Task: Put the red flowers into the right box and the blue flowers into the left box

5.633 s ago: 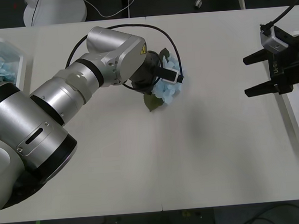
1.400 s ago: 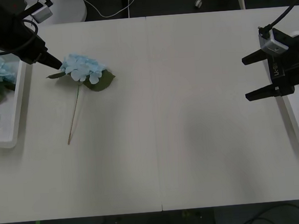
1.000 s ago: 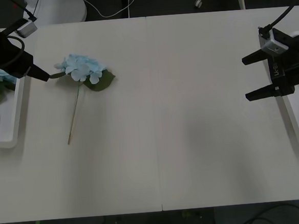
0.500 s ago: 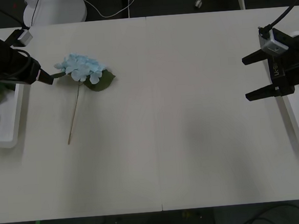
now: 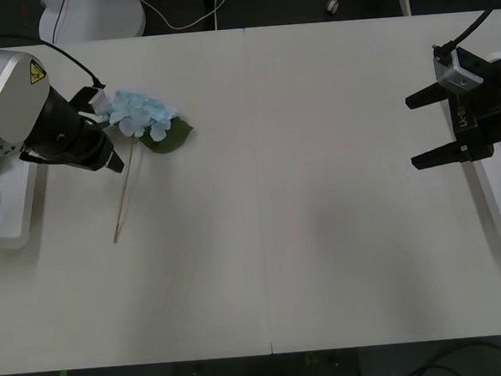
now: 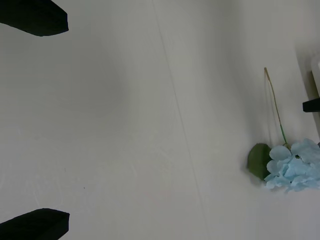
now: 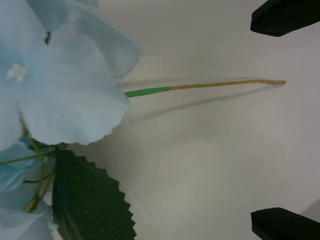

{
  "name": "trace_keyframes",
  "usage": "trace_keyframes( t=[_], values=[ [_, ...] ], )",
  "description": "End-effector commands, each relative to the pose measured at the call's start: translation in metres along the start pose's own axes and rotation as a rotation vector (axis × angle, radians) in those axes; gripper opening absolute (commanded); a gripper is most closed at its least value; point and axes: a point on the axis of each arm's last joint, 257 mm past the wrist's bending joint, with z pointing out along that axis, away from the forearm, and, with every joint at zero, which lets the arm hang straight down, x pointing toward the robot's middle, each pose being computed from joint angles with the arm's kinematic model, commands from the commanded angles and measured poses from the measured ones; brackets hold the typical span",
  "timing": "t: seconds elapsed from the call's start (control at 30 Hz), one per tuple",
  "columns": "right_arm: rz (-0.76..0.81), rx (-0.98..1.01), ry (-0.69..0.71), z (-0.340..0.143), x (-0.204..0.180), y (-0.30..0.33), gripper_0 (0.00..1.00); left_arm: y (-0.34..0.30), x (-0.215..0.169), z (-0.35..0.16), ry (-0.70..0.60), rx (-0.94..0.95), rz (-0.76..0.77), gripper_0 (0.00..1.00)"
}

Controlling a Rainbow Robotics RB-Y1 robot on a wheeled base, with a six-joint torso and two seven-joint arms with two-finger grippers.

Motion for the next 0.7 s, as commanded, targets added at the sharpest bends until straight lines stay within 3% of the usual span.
trace_keyframes(
  t=[0.03, 0.27, 0.7],
  values=[
    [-0.033, 0.042, 0.011, -0.016, -0.011, -0.015, 1.0, 0.002, 0.007, 0.015, 0.016, 0.014, 0.034, 1.0],
    [-0.033, 0.042, 0.011, -0.016, -0.011, -0.015, 1.0, -0.022, -0.001, 0.035, 0.048, 0.016, 0.081, 1.0],
    [-0.033, 0.042, 0.011, -0.016, -0.011, -0.015, 1.0, -0.044, -0.032, 0.06, -0.007, 0.017, 0.12, 1.0]
  ],
)
